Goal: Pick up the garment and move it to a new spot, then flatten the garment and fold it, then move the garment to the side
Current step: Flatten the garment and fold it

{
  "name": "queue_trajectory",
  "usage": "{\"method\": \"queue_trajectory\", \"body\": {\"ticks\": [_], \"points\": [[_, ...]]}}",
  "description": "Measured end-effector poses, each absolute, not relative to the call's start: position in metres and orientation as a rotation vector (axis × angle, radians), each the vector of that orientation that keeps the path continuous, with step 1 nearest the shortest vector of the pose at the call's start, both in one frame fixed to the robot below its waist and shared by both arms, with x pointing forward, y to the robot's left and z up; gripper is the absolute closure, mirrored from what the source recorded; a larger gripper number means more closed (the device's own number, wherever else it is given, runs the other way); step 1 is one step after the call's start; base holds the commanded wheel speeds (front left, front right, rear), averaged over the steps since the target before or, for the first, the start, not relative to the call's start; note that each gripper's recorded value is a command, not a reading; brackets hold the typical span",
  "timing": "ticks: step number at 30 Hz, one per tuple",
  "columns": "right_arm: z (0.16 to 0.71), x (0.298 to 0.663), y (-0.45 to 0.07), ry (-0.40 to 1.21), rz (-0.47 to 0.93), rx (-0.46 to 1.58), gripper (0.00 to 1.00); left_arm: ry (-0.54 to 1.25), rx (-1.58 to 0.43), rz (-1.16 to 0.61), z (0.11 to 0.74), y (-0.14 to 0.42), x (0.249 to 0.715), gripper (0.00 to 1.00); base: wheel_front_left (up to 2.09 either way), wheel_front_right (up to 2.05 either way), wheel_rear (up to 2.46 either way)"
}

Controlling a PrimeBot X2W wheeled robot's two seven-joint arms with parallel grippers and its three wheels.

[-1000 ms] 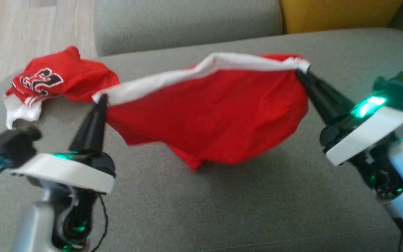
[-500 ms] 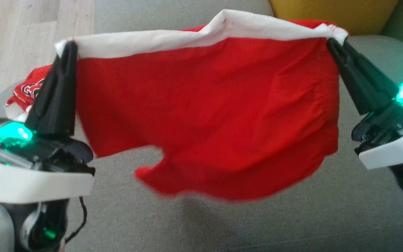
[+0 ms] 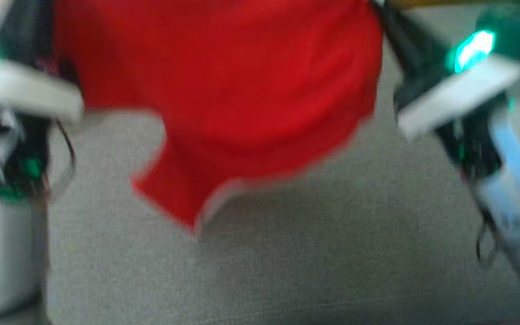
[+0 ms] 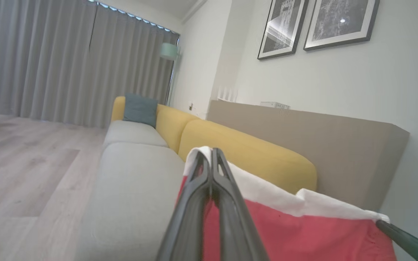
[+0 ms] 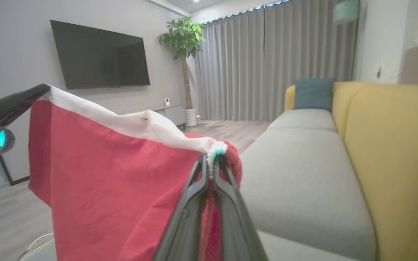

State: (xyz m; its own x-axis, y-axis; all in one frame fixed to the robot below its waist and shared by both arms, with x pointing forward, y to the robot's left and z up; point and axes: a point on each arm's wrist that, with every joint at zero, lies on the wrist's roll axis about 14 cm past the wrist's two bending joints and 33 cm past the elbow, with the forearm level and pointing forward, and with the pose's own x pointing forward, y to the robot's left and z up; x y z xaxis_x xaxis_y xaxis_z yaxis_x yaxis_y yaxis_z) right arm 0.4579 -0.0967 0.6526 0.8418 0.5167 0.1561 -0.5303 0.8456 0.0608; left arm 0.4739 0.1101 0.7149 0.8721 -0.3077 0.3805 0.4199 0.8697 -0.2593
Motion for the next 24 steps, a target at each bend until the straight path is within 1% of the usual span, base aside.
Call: {"method": "queue_trajectory", "body": {"ticks": [5,8,11,12,13,14,15,16,20,22,24], "points": [[0.683,0.531,-0.102,-0.3,0.458,0.009,1.0,-0.439,-0.27,-0.366,0.748,0.11,0.535,1.0,0.0,0.0,0.0],[0.681,0.567,-0.105,-0.354,0.406,-0.022,1.0,-0.474,-0.247,-0.339,0.749,0.111,0.566,1.0,0.0,0.0,0.0],[0.642,0.596,-0.106,-0.279,0.37,-0.029,1.0,-0.427,-0.275,-0.32,0.716,0.107,0.595,1.0,0.0,0.0,0.0],[0.642,0.596,-0.106,-0.279,0.37,-0.029,1.0,-0.427,-0.275,-0.32,0.716,0.107,0.595,1.0,0.0,0.0,0.0],[0.601,0.608,-0.105,-0.184,0.357,-0.027,1.0,-0.357,-0.301,-0.304,0.678,0.104,0.61,1.0,0.0,0.0,0.0],[0.601,0.608,-0.105,-0.184,0.357,-0.027,1.0,-0.357,-0.301,-0.304,0.678,0.104,0.61,1.0,0.0,0.0,0.0],[0.561,0.613,-0.102,-0.09,0.351,-0.013,1.0,-0.275,-0.32,-0.288,0.636,0.104,0.619,1.0,0.0,0.0,0.0],[0.561,0.613,-0.102,-0.09,0.351,-0.013,1.0,-0.275,-0.32,-0.288,0.636,0.104,0.619,1.0,0.0,0.0,0.0],[0.5,0.607,-0.09,0.038,0.381,-0.006,1.0,-0.137,-0.32,-0.268,0.56,0.107,0.616,1.0,0.0,0.0,0.0],[0.485,0.6,-0.083,0.064,0.401,0.01,1.0,-0.105,-0.34,-0.256,0.54,0.111,0.611,1.0,0.0,0.0,0.0],[0.482,0.592,-0.079,0.065,0.416,0.026,1.0,-0.102,-0.36,-0.248,0.534,0.113,0.606,1.0,0.0,0.0,0.0]]}}
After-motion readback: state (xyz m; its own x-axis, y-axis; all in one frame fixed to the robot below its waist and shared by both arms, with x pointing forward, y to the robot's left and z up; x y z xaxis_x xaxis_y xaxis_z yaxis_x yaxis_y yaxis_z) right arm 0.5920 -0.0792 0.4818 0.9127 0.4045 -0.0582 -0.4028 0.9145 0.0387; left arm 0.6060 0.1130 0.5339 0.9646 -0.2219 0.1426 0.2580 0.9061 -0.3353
